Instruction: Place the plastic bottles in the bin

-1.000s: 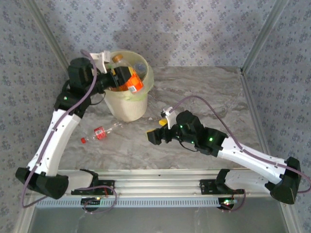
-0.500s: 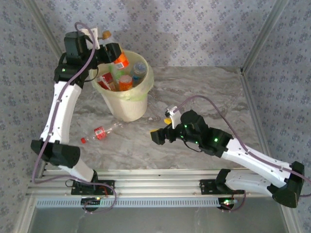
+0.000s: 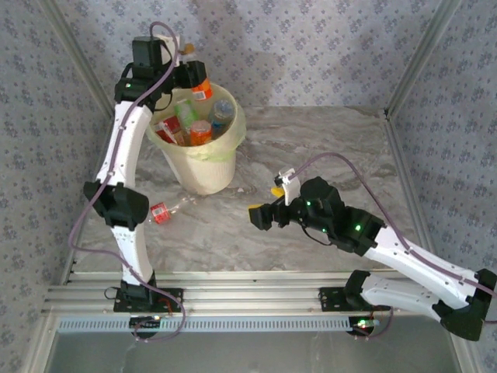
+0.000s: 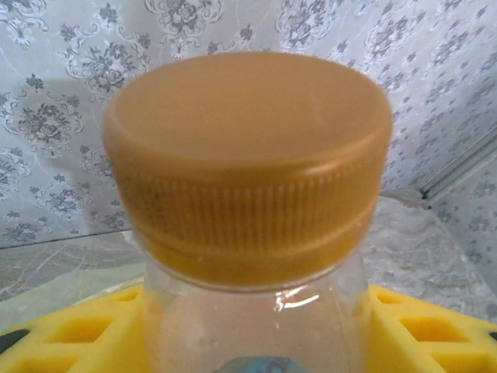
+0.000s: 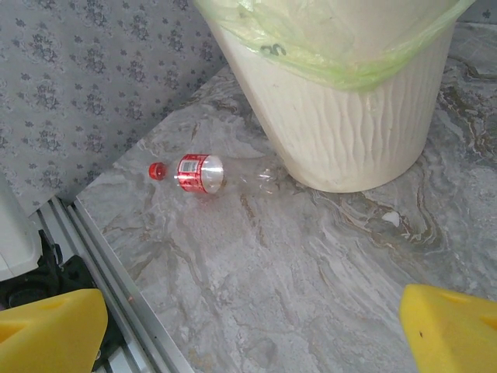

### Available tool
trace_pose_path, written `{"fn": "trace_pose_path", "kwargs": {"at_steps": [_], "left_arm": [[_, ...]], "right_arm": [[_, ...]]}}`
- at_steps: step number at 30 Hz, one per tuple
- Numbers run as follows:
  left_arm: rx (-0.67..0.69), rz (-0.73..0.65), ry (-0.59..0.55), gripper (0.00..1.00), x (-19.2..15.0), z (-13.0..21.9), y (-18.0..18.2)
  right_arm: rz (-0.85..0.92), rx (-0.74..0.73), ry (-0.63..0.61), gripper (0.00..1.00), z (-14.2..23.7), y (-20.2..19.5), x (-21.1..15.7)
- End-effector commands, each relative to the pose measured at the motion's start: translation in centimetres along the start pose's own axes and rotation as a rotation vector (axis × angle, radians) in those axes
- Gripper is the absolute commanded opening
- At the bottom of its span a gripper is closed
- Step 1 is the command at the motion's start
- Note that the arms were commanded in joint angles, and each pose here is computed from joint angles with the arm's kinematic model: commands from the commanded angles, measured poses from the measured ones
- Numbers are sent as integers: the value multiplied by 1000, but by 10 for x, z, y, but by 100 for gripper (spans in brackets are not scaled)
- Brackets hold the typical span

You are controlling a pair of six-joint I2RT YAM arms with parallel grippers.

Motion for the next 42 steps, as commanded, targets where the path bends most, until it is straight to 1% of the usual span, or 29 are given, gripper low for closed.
{"fn": "trace_pose_path", "kwargs": {"at_steps": [1, 7, 10, 15, 20, 25, 27, 29, 36, 39, 42], "left_arm": [[35, -76, 34, 60, -2, -2, -7], [129, -111, 100, 61, -20, -11, -1], [166, -102, 121, 62, -27, -13, 5], [172, -66, 159, 64, -38, -15, 7], [178, -27, 165, 66, -40, -11, 6], [206, -21, 160, 73, -37, -1, 7], [202, -22, 141, 79, -31, 5, 4], [189, -19, 115, 82, -24, 13, 1], [148, -18, 27, 87, 1, 52, -16], [128, -30, 0, 89, 4, 73, -24], [117, -30, -12, 94, -2, 96, -30]], "right_arm": [[-5, -22, -3, 99, 3, -4, -1], [-11, -24, -3, 98, 1, -4, 0], [-11, -26, 6, 98, -2, -4, -1], [-13, -23, 11, 98, -5, -4, -1], [-14, -19, 16, 98, -7, -3, 0], [-15, -18, 14, 98, -7, -3, 0], [-14, -15, 15, 98, -7, -2, 0], [-17, -14, 21, 98, -9, -3, 0], [-17, 3, 30, 98, -12, 0, 0], [-16, 7, 41, 98, -14, 1, -2], [-15, 21, 52, 98, -18, 2, -5]]}}
Point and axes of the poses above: each hand's point on the last joint's axis, 136 mm out from that joint toward the fingers, its own z axis back along the fingers, its own y axis along the line the jaws close on, x = y × z, the point moved 5 cm from there along z, back along the fingers, and after that the axes turned 4 degrees about -z, right-handed, at the moved point
